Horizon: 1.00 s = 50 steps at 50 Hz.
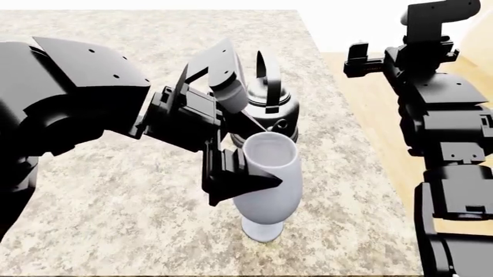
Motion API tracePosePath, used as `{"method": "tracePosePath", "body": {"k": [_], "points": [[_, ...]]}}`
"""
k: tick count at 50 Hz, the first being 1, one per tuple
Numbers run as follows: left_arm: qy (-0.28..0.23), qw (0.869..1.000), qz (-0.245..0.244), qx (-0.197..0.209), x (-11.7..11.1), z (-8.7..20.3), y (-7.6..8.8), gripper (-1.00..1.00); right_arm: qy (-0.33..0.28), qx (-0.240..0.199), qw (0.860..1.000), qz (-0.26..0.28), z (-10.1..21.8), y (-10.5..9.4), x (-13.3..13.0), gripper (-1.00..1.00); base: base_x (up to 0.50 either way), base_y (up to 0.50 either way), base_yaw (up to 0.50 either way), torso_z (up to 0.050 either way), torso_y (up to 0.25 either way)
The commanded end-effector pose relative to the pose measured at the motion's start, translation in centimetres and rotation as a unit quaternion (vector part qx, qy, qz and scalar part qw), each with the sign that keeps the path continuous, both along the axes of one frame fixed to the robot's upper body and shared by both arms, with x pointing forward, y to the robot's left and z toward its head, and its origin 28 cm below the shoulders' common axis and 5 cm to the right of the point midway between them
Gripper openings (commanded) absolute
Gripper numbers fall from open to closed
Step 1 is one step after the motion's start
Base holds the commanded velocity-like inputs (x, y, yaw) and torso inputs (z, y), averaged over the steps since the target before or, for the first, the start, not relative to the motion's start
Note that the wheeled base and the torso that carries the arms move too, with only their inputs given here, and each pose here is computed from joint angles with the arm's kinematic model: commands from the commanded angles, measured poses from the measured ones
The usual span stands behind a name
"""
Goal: Pick the wine glass and kettle non electric and place them in the sink. Then turn on the water.
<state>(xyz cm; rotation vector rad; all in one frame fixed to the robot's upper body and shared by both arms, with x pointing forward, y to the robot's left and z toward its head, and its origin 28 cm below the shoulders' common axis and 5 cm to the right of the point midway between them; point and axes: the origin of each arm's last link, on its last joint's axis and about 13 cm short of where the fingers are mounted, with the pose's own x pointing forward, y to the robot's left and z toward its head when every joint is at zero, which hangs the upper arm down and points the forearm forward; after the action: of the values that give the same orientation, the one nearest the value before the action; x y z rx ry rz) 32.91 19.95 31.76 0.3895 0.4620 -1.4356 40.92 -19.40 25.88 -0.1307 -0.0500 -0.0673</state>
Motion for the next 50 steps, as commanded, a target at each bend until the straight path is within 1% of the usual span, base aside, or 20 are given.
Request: {"method": "tracePosePath", "body": {"k": [1, 2, 3, 15, 22, 30, 36, 50], "points": [[0.011, 1.000, -0.006, 0.010, 0.5, -0.8, -0.5, 1.00, 0.002, 0.002, 1.000, 0.001, -0.2, 0.0, 0.3, 1.00, 0.00, 0.00, 0.00, 0.000, 0.000], [0.012, 1.000, -0.006, 0.010, 0.4, -0.8, -0.5, 1.00, 0.002, 0.002, 1.000, 0.001, -0.3, 0.0, 0.4, 1.00, 0.00, 0.00, 0.00, 0.000, 0.000], [0.012, 1.000, -0.006, 0.010, 0.4, -0.8, -0.4, -1.00, 0.003, 0.002, 1.000, 0.001, -0.3, 0.0, 0.4, 1.00, 0.00, 0.00, 0.00, 0.000, 0.000], [-0.006, 1.000, -0.003, -0.005, 0.3, -0.7, -0.1, -1.00, 0.003, -0.001, 1.000, 0.004, -0.2, 0.3, 0.5, 1.00, 0.00, 0.00, 0.00, 0.000, 0.000], [-0.028, 0.999, 0.002, -0.025, -0.2, 0.5, 0.3, -1.00, 0.001, -0.003, 1.000, 0.006, 0.2, 0.5, 0.4, 1.00, 0.00, 0.00, 0.00, 0.000, 0.000], [-0.054, 0.997, 0.020, -0.044, -1.0, 1.9, 1.4, -1.00, -0.002, -0.004, 1.000, 0.009, 0.4, 0.7, 0.3, 1.00, 0.00, 0.00, 0.00, 0.000, 0.000], [-0.070, 0.995, 0.038, -0.053, -2.1, 2.7, 2.6, -1.00, -0.004, -0.007, 1.000, 0.011, 0.8, 1.0, 0.3, 1.00, 0.00, 0.00, 0.00, 0.000, 0.000], [-0.096, 0.988, 0.097, -0.073, -4.9, 3.1, 5.3, -1.00, -0.009, -0.011, 1.000, 0.023, 1.6, 1.9, 0.3, 1.00, 0.00, 0.00, 0.00, 0.000, 0.000]]}}
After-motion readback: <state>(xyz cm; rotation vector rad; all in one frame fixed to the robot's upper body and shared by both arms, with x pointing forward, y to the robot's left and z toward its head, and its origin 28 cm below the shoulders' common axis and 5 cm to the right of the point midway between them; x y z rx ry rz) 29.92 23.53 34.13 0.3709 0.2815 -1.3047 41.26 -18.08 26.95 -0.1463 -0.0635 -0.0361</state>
